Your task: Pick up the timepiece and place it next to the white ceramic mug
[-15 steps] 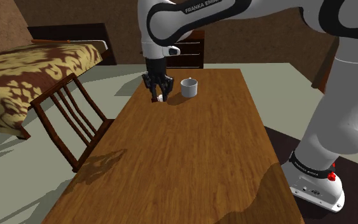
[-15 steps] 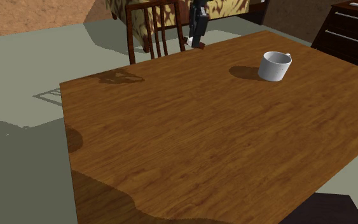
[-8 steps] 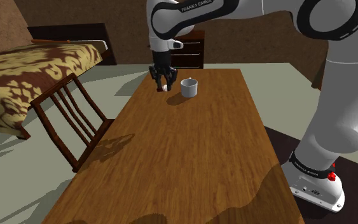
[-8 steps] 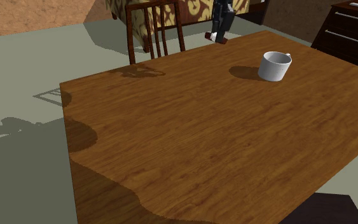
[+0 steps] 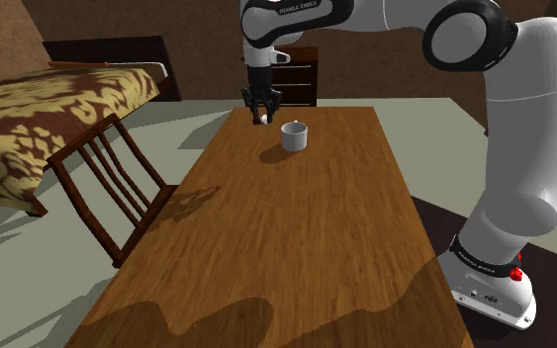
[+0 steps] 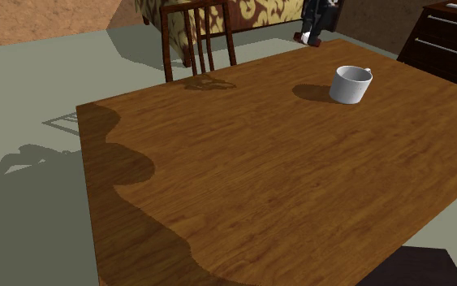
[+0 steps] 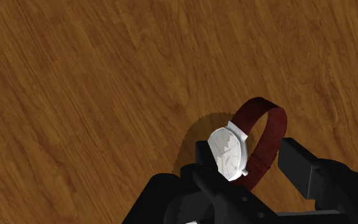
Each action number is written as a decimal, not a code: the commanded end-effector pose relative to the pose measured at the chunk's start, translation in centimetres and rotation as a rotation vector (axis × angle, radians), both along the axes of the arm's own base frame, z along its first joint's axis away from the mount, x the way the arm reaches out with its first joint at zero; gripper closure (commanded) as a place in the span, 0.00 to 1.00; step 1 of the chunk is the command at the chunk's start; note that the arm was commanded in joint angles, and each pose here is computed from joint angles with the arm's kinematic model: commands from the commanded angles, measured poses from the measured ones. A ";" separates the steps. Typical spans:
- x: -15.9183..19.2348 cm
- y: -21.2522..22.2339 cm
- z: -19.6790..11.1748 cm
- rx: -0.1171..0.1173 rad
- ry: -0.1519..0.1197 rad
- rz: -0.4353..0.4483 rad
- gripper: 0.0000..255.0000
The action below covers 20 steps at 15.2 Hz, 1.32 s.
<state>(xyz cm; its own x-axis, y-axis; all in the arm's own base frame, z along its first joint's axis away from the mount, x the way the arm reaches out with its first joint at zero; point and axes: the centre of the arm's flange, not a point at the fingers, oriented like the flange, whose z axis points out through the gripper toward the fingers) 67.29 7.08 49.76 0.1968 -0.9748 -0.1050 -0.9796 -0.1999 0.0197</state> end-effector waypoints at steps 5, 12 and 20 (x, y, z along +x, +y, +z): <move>1.2 -1.9 -2.5 0.000 0.000 0.001 1.00; 1.2 -1.9 -6.2 0.000 0.000 0.001 1.00; 1.2 -1.9 -10.4 0.000 0.000 0.001 1.00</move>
<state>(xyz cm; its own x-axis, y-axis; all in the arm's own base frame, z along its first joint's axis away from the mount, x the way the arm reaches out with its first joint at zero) 68.45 5.31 39.82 0.1975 -0.9747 -0.1047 -0.9795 -0.2006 0.0202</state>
